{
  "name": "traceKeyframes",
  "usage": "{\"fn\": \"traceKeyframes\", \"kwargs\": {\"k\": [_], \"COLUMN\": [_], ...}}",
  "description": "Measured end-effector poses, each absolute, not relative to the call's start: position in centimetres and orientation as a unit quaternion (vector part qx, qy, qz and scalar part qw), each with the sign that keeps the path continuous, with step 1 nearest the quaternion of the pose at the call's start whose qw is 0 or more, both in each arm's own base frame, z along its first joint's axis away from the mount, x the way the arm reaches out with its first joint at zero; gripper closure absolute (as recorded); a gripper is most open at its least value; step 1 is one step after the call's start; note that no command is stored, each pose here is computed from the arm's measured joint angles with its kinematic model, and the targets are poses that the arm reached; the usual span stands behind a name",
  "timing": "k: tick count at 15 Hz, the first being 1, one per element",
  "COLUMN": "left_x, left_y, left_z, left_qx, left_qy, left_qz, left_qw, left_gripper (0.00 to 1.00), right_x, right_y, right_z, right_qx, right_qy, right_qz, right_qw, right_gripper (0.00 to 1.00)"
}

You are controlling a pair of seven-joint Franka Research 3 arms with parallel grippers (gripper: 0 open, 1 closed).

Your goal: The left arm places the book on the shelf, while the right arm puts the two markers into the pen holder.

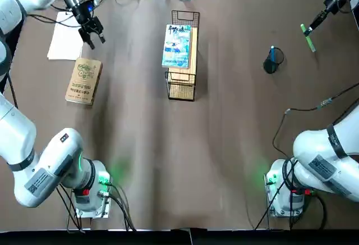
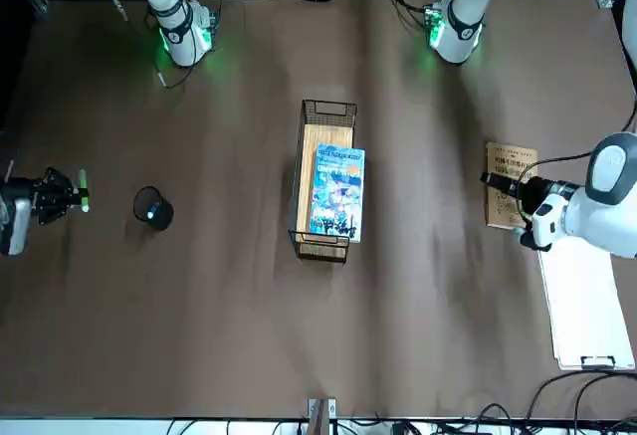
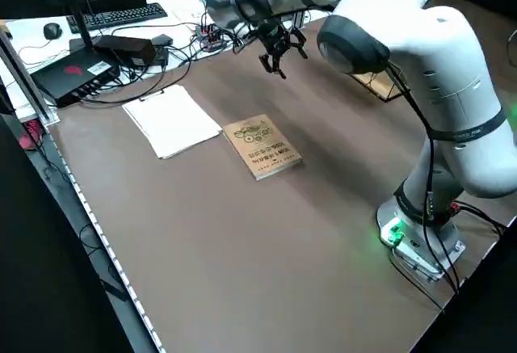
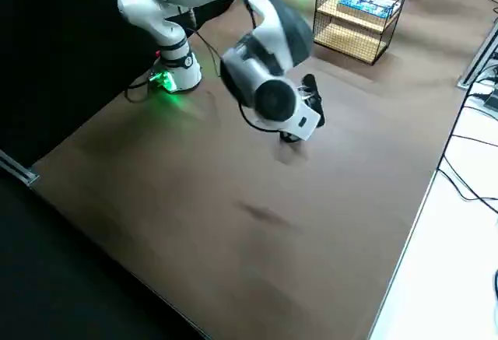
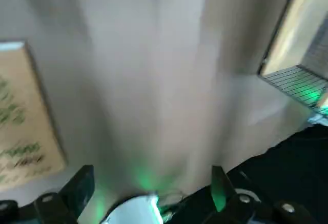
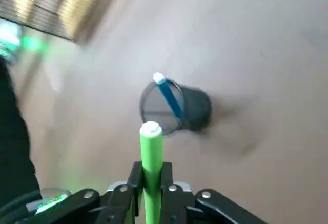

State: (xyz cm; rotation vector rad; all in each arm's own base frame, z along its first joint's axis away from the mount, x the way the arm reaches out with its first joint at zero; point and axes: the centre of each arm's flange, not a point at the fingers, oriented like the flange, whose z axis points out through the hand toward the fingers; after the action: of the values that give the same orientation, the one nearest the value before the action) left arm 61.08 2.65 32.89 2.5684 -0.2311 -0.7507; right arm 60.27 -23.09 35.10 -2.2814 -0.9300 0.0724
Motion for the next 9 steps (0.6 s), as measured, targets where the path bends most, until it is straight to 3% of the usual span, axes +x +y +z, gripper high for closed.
{"fn": "traceKeyframes", "kwargs": {"k": [3,9], "left_x": [60.9,59.9], "left_y": [2.1,0.1], "left_z": [36.4,50.2], "left_qx": [0.943,0.983], "left_qy": [-0.068,-0.015], "left_qz": [-0.282,-0.183], "left_qw": [0.164,-0.007], "left_gripper": [0.0,0.0], "right_x": [59.9,58.3], "right_y": [-23.1,-21.9], "right_z": [35.1,29.5], "right_qx": [-0.835,-0.746], "right_qy": [-0.38,-0.41], "right_qz": [-0.044,-0.169], "right_qw": [0.397,0.496], "right_gripper": [0.82,0.82]}}
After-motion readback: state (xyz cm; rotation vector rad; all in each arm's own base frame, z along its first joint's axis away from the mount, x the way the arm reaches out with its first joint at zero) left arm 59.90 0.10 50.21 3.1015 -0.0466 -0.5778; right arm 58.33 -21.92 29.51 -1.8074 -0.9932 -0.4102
